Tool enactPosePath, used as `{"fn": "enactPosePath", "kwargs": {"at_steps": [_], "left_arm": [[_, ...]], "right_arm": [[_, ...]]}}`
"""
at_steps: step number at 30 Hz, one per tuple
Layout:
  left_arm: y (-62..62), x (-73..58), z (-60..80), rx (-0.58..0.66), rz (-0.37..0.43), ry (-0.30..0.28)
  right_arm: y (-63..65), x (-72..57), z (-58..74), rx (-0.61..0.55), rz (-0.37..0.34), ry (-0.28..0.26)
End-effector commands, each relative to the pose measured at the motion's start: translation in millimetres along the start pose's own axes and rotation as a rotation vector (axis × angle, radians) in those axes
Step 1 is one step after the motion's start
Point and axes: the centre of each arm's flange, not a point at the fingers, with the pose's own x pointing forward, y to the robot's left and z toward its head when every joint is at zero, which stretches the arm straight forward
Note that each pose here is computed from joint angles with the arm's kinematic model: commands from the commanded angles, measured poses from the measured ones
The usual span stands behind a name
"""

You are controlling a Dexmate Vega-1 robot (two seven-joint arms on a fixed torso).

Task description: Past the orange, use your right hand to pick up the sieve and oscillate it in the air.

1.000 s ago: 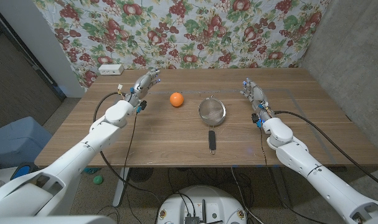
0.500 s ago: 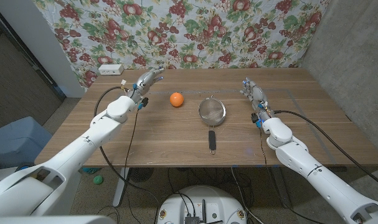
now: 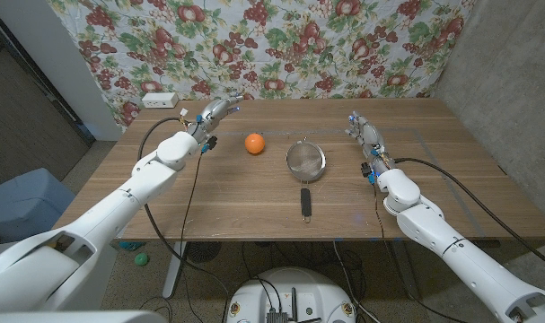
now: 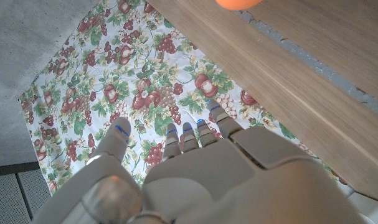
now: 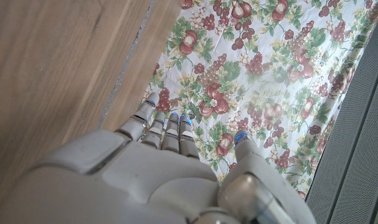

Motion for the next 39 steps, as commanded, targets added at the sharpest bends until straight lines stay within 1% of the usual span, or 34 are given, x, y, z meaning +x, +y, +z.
{"fn": "enactPosePath", "kwargs": {"at_steps": [1,15,24,39], "left_arm": [[-3.5,10.5,11.9,0.068,-0.044,0.004],[-12.6,17.4,29.0,0.138,-0.093,-0.007],[-20.7,18.7,38.9,0.191,-0.11,-0.021],[-29.2,19.9,52.6,0.239,-0.149,-0.038]], "right_arm": [[1.4,-1.4,0.0,-0.015,-0.005,0.0],[-0.2,-7.9,-1.7,-0.018,-0.015,-0.003],[-1.9,-13.3,-1.9,-0.017,-0.021,-0.007],[-3.8,-21.8,-2.4,-0.011,-0.029,-0.01]]}}
